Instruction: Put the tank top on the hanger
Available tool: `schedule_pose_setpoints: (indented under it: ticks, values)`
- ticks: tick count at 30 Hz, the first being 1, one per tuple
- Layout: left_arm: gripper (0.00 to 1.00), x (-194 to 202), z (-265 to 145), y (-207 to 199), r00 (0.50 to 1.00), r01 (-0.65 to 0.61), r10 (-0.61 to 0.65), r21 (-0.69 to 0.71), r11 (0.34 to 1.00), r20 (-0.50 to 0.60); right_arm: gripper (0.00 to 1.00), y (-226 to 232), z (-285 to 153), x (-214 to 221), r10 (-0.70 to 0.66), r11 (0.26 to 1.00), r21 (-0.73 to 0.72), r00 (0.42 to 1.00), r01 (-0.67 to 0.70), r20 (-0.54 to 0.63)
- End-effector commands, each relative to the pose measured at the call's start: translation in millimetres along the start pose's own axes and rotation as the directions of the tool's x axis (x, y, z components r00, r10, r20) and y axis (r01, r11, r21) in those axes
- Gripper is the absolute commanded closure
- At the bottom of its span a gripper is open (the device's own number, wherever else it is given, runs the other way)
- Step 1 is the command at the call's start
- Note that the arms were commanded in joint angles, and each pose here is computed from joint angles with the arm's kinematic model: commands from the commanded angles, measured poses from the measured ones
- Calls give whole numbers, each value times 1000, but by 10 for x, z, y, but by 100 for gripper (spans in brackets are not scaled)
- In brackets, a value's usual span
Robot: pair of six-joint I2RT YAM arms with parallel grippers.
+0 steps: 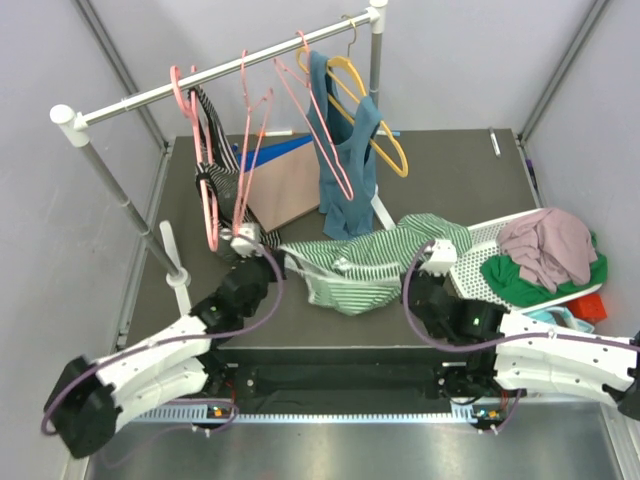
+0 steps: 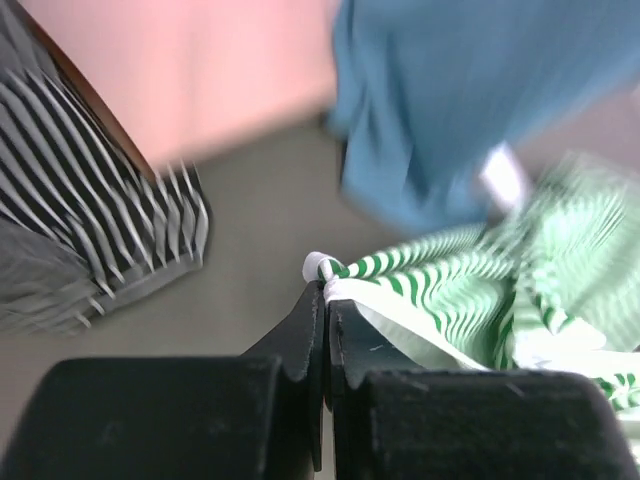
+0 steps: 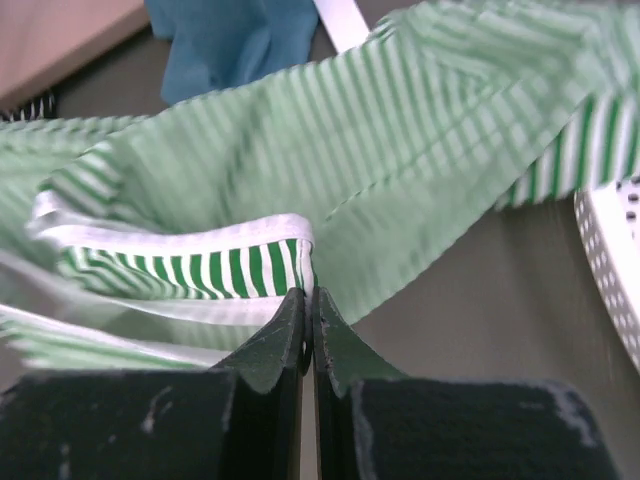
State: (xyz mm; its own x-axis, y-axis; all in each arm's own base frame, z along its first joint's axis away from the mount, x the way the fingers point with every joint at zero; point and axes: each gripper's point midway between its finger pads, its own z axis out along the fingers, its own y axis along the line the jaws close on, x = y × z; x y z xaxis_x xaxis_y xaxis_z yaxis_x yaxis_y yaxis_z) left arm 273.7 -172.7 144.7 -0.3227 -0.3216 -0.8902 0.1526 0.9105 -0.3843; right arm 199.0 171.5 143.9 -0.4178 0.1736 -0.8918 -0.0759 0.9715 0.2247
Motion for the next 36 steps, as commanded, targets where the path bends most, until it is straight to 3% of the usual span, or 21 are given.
schedule_pose_setpoints:
  ticks: [1,3,6,11,13,14,15,17,18,22,30,36]
  values:
    - [100,-393,-313,335,984,52,-32,-109,993,173,100,144,241,-551,68,995,-85,992,-59,103]
    - [100,-362,-398,341,983,65,-52,-71,995,176,100,190,300,-585,62,994,-98,993,-52,103]
    - [100,-143,-413,360,995,50,-44,-65,997,90,100,239,357,-530,57,994,-99,995,-49,79]
    - [100,165,-368,305,999,28,-29,-33,999,-33,100,213,441,-109,63,993,-101,998,-65,-24]
    - [97,247,-344,250,997,20,-20,-7,1000,-70,96,159,448,34,59,994,-94,997,-63,-54]
    - [92,312,-339,217,995,14,-12,12,1000,-101,91,139,436,95,60,994,-92,995,-66,-74]
    - [72,308,-336,183,994,12,-9,24,1000,-109,73,114,426,135,54,994,-90,995,-61,-84]
    - [51,367,-340,170,989,-11,15,30,999,-147,50,95,368,138,34,994,-101,995,-44,-97]
    - [34,311,-337,101,989,-9,16,51,999,-146,36,123,338,94,25,992,-119,995,-36,-96]
    - [14,354,-387,119,975,-76,85,53,996,-206,25,285,116,-141,-44,972,-235,997,26,-71]
    - [9,420,-387,166,977,-101,114,77,992,-179,23,758,-517,-884,-86,851,-514,994,108,67]
    - [8,443,-426,107,984,-83,104,142,986,-148,23,1157,-814,-1596,-78,780,-601,980,174,182]
